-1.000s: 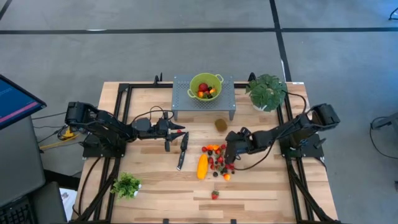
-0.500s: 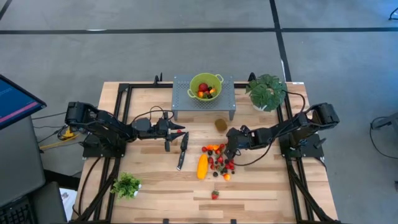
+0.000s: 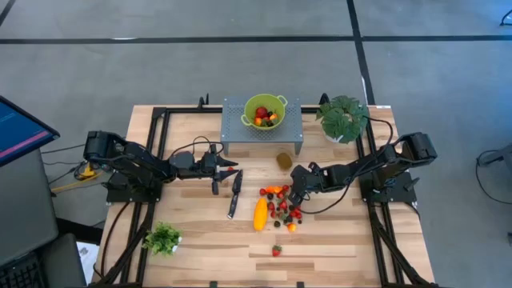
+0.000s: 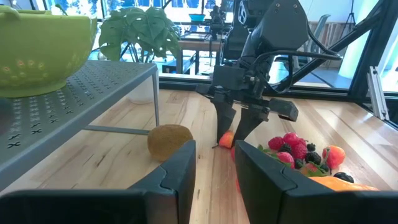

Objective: Pick & Place Fruit
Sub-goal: Put the peach into the green strainer bowl on the shelf

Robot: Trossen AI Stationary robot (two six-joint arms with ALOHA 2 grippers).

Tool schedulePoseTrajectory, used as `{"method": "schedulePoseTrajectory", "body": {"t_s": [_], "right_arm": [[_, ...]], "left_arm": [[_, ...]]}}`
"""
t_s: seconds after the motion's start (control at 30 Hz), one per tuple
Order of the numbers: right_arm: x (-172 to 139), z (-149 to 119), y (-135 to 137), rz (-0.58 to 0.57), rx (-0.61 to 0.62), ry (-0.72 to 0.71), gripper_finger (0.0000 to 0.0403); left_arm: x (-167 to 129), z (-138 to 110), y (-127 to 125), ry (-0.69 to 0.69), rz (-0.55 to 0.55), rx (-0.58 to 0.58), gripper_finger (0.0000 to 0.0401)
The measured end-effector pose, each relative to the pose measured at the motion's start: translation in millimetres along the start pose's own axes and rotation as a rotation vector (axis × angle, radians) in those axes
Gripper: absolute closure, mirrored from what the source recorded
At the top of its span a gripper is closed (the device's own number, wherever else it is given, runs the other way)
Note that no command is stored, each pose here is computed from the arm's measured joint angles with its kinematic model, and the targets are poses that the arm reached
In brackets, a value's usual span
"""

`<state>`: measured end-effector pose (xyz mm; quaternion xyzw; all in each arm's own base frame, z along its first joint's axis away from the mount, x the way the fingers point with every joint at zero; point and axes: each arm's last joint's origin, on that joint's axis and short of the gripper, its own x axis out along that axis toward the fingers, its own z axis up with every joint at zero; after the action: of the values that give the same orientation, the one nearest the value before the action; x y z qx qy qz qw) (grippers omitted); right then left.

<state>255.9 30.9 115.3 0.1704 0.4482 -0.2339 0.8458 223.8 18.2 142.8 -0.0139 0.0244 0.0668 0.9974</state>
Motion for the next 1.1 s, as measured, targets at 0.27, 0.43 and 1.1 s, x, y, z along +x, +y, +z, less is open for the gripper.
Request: {"method": "schedulePoseTrajectory", "body": {"t_s": [0.27, 0.43, 1.1], "right_arm": [[-4, 1, 0, 0.011, -0.024, 0.002, 0.0281], [-15, 11, 4, 0.054, -0.062, -0.037, 0.0284], [-97, 128, 25, 0.156, -0.329, -0.524, 0.0281]], "left_arm": [[0, 0, 0, 0.0, -0.004, 0.0, 0.0295], [0, 0, 0, 0.0, -0.004, 0.0, 0.0295], [0, 0, 0, 0.0, 0.0, 0.0, 0.0295]]}}
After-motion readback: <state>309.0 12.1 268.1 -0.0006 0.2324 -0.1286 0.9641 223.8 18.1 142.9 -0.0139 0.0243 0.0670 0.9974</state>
